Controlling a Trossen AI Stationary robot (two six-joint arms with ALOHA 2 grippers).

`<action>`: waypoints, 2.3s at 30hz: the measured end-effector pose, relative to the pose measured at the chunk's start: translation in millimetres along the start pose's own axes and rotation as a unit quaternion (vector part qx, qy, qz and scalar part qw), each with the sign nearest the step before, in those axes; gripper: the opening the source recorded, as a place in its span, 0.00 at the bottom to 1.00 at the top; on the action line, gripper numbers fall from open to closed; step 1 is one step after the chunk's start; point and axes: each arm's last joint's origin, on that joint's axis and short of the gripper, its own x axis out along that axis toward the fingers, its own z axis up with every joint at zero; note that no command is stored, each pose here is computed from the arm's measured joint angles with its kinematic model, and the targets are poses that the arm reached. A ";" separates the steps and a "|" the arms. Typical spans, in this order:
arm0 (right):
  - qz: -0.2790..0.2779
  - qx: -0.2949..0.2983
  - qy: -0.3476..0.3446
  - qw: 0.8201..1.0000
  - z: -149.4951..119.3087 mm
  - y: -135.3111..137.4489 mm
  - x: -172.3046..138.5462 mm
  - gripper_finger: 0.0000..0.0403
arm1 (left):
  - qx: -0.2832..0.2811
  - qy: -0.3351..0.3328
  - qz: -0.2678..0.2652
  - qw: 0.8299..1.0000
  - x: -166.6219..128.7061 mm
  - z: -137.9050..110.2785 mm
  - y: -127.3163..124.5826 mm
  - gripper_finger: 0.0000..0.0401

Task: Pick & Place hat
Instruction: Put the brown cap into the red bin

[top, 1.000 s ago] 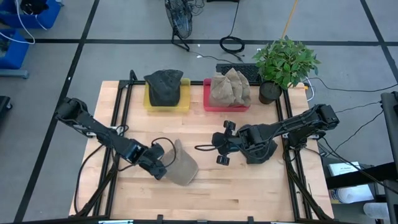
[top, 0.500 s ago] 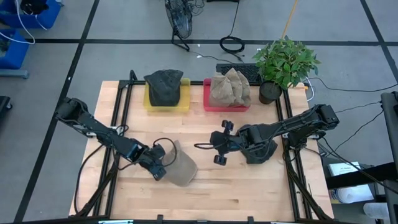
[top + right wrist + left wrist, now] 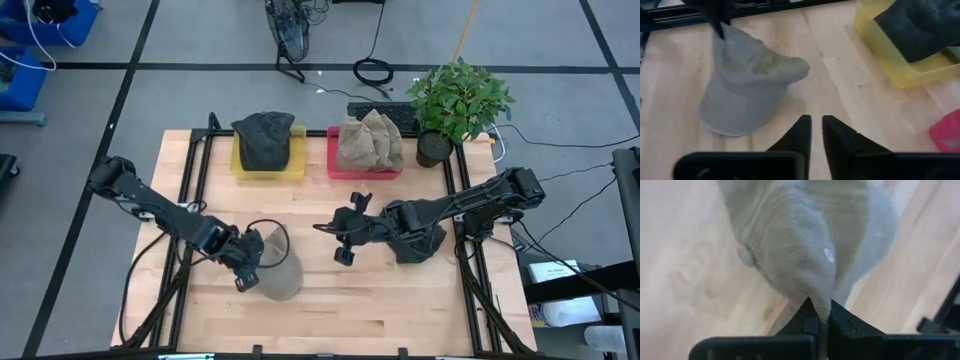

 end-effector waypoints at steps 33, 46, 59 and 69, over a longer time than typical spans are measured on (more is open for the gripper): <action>0.261 -0.246 -0.037 0.933 98.8 -7.3 54.4 0.72 | 0.312 -0.126 0.020 0.941 -101.4 39.7 -26.2 0.02; 0.225 -0.258 0.029 0.939 80.5 -26.2 86.5 0.72 | 0.303 -0.137 0.036 0.942 -101.6 41.9 -24.4 0.02; 0.271 -0.221 0.032 0.936 43.3 -18.0 109.2 0.70 | 0.304 -0.157 0.061 0.938 -103.0 43.2 -23.3 0.02; 0.299 -0.183 -0.036 0.936 46.4 12.4 104.5 0.39 | 0.266 -0.176 0.087 0.944 -103.9 51.8 -16.1 0.02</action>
